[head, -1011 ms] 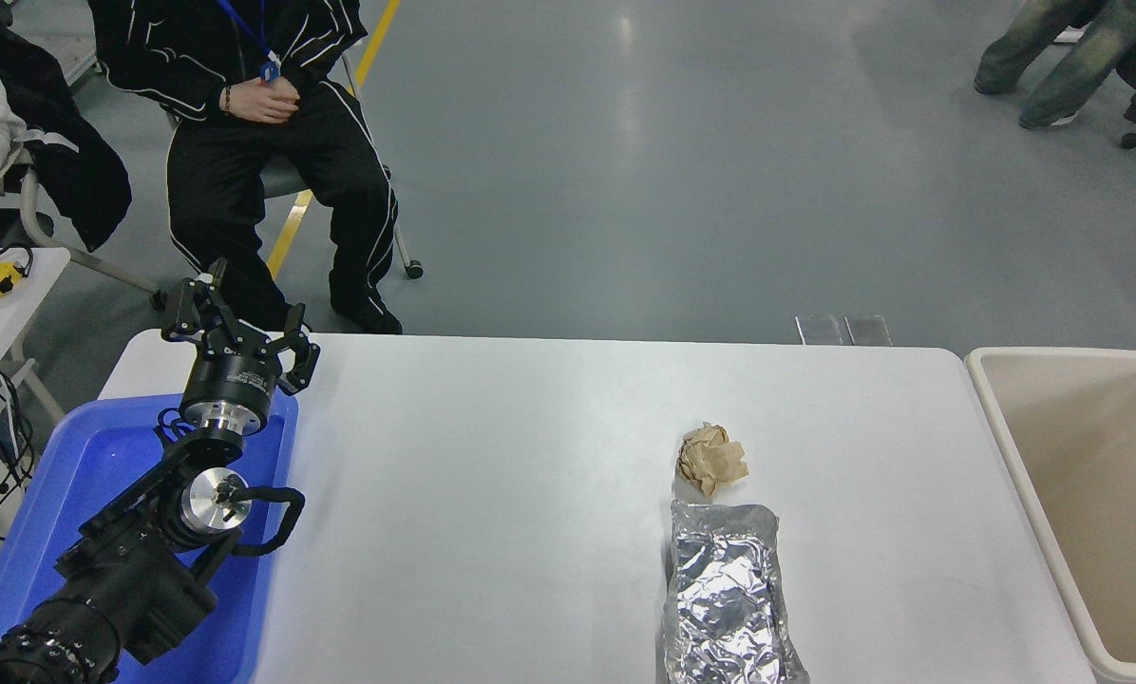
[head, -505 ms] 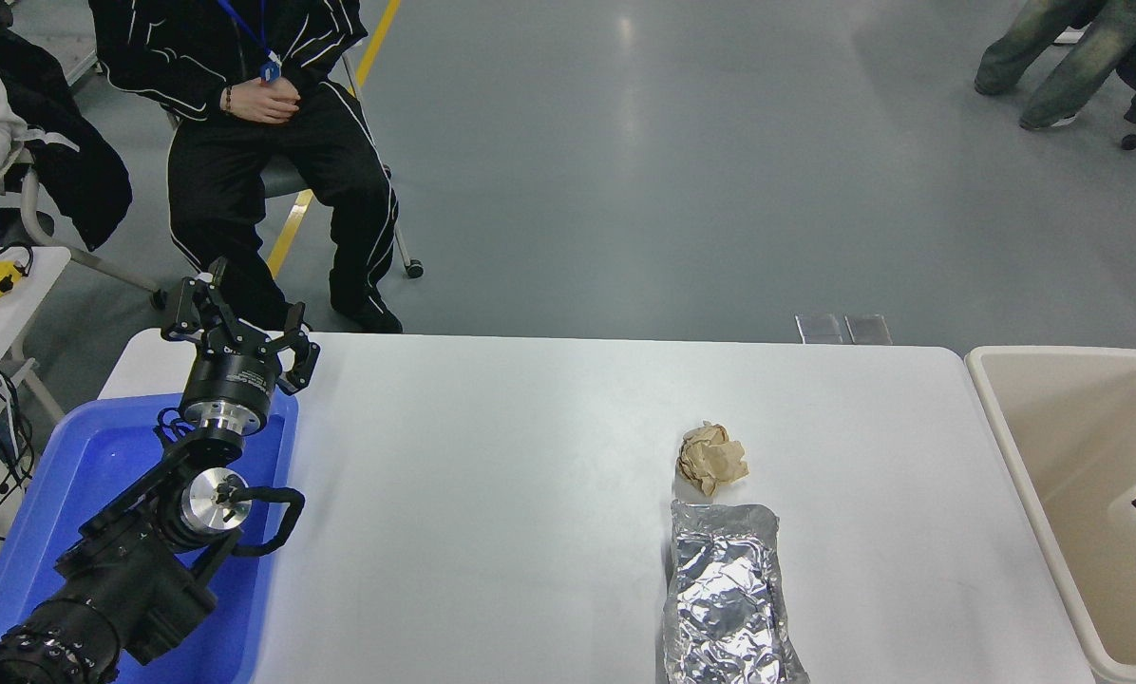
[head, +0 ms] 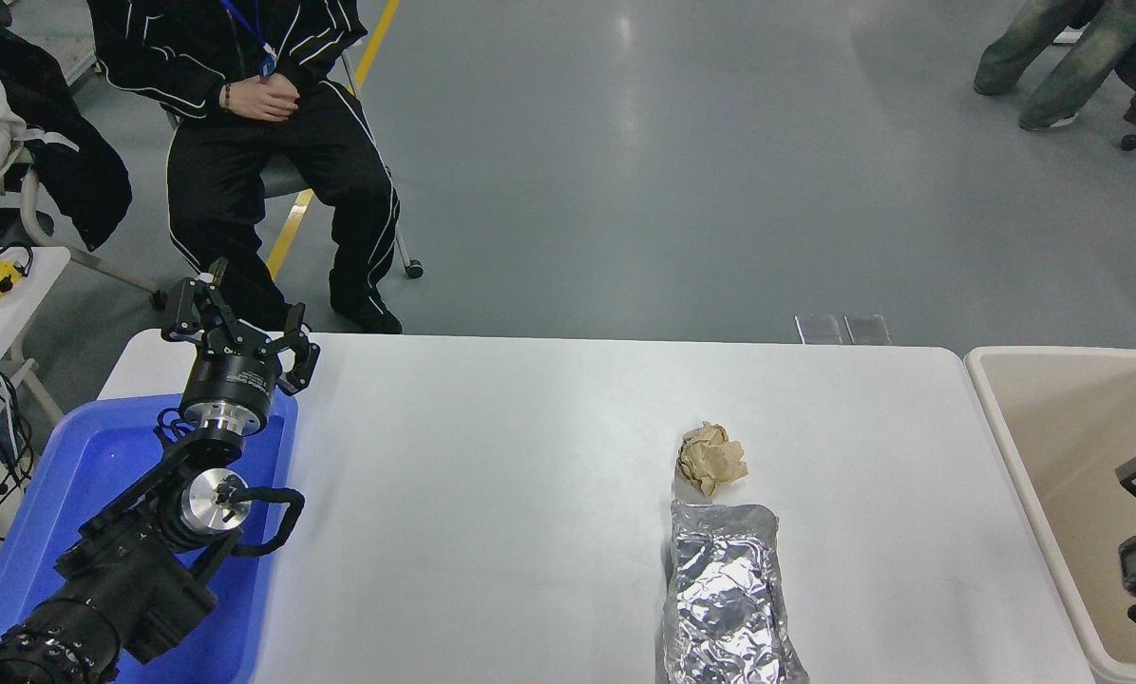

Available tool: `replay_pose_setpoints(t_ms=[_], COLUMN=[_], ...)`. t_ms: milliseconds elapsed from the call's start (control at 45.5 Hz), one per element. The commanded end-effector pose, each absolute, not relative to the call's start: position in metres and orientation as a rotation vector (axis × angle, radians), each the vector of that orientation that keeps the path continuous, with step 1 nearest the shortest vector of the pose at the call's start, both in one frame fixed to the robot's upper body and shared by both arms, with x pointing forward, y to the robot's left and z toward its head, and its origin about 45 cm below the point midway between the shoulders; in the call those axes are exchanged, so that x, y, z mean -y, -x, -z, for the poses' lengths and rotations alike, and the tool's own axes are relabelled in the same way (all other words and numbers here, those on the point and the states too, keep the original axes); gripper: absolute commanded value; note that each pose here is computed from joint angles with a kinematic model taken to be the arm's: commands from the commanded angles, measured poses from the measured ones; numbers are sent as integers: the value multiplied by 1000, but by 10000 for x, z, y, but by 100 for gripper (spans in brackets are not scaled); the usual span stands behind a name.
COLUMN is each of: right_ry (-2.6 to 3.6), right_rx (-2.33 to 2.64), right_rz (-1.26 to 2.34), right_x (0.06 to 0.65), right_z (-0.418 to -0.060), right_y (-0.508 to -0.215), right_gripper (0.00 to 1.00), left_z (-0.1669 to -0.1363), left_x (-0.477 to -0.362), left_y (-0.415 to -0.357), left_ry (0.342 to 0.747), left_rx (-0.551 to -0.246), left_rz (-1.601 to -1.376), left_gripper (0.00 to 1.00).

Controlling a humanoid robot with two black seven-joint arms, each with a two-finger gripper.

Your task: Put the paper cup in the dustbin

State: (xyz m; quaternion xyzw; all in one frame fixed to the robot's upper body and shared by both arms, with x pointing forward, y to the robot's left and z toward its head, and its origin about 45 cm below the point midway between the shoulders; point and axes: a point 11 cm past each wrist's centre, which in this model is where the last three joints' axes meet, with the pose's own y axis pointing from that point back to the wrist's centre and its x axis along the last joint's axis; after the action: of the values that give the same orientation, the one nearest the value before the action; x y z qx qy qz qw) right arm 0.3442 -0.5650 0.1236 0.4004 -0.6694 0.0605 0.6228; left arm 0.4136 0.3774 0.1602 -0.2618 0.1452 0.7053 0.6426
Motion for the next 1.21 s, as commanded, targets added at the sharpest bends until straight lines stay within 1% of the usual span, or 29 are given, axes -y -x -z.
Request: replay_pose_setpoints(t_ms=[0, 44, 66, 110, 132, 242, 330, 462, 725, 879, 923, 1033, 1077, 1143, 1165, 1187], right_ry=[-943, -949, -969, -1004, -1047, -1180, -1282, -1462, -1698, -1909, -1952, -2008, -2028, -2039, -2046, -2054], right_rx=[1695, 1725, 1763, 1817, 1880, 2045, 2114, 2194, 2288, 2350, 2361, 2375, 2367, 2362, 2355, 2346], right_rz=[-264, -278, -284, -279, -265, -241, -236, -210, -134, -95, -76, 25, 123, 202, 250, 262], right_x=[5625, 5690, 5719, 5729, 5729, 5730, 5644, 5415, 5043, 4734, 4678, 4556, 4446, 4374, 4331, 4305], right_z=[-2063, -2248, -2413, -2584, -2739, -3219, -3449, -3645, -3744, -3933, -3936, -3704, -3416, -3183, -3037, -2988], right_y=[-4077, -4145, -4219, -4300, -4368, -4494, -4555, -4623, -4707, -4743, -4736, -4737, -4727, -4688, -4644, -4625], right_gripper=[99, 99, 99, 99, 99, 99, 99, 99, 99, 99, 99, 99, 99, 99, 99, 99], left_z=[-1601, -1603, -1603, -1603, -1601, -1603, -1603, -1603, -1603, -1601, -1603, -1603, -1603, -1603, -1603, -1603], left_x=[-3771, -3774, -3774, -3774, -3771, -3774, -3774, -3774, -3774, -3771, -3774, -3774, -3774, -3774, -3774, -3774], left_y=[-4136, -4136, -4136, -4136, -4136, -4136, -4136, -4136, -4136, -4136, -4136, -4136, -4136, -4136, -4136, -4136], left_ry=[596, 597, 597, 597, 596, 597, 597, 597, 597, 596, 597, 597, 597, 597, 597, 597], left_rx=[-331, -331, -331, -331, -331, -331, -331, -331, -331, -331, -331, -331, -331, -331, -331, -331], left_rz=[-1606, -1607, -1607, -1607, -1606, -1607, -1607, -1607, -1607, -1606, -1607, -1607, -1607, -1607, -1607, -1607], left_gripper=[100, 100, 100, 100, 100, 100, 100, 100, 100, 100, 100, 100, 100, 100, 100, 100])
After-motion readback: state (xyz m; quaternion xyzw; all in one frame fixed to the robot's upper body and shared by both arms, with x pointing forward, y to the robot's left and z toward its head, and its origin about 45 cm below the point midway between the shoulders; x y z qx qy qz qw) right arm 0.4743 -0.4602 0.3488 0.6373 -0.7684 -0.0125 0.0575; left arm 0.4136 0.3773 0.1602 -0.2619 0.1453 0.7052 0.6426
